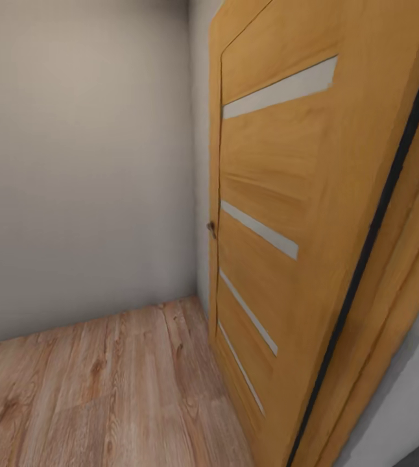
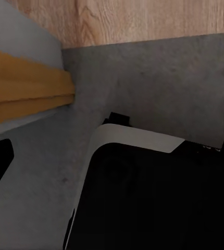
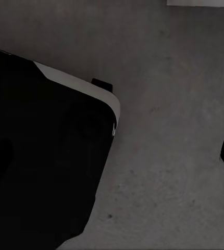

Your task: Move the two storage containers from the living room to the garage. In the garage, place one container on the floor and stack the other container on top of it (either order is fine).

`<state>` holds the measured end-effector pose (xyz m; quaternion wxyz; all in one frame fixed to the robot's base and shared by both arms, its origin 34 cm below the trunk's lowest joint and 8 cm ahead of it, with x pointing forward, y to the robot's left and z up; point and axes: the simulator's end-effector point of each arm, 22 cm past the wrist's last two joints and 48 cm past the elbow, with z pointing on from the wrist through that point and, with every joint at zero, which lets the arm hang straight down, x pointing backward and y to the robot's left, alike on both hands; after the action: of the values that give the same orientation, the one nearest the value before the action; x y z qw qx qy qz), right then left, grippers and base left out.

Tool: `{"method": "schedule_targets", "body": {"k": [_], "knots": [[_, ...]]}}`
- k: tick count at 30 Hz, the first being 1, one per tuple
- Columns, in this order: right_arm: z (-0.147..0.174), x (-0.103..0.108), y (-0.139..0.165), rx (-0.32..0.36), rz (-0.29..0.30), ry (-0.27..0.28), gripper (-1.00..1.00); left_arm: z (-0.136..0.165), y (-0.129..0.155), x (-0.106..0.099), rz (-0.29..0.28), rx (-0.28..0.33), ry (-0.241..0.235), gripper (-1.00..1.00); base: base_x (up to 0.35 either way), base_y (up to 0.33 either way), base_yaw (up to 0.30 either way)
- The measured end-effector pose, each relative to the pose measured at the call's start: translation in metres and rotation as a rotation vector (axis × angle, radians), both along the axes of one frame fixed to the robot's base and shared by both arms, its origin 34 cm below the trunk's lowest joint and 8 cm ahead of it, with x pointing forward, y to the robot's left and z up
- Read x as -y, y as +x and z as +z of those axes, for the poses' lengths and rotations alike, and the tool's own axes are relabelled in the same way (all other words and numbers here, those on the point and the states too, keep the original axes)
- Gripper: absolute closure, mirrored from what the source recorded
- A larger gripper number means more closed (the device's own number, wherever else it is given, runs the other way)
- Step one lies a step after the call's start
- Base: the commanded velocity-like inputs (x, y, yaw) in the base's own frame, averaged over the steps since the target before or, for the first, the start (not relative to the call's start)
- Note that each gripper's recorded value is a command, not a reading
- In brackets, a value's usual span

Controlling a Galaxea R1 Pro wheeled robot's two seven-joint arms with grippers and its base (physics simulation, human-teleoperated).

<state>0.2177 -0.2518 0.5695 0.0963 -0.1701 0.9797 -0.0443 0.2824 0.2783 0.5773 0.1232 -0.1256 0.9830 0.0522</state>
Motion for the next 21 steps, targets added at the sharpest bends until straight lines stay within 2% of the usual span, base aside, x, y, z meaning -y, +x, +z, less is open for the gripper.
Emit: {"method": "schedule_targets", "body": {"k": [8,21], "knots": [[-0.0001,0.0,0.0001,0.0,0.0,0.0,-1.0,-0.0001,0.0,0.0001,0.001,0.0,0.0,-1.0,0.254,0.0,0.269],[-0.0002,-0.0001,0.0002,0.0,0.001,0.0,-1.0,-0.0001,0.0004,0.001,0.003,0.001,-0.001,-1.0,0.019,0.0,0.269]]}}
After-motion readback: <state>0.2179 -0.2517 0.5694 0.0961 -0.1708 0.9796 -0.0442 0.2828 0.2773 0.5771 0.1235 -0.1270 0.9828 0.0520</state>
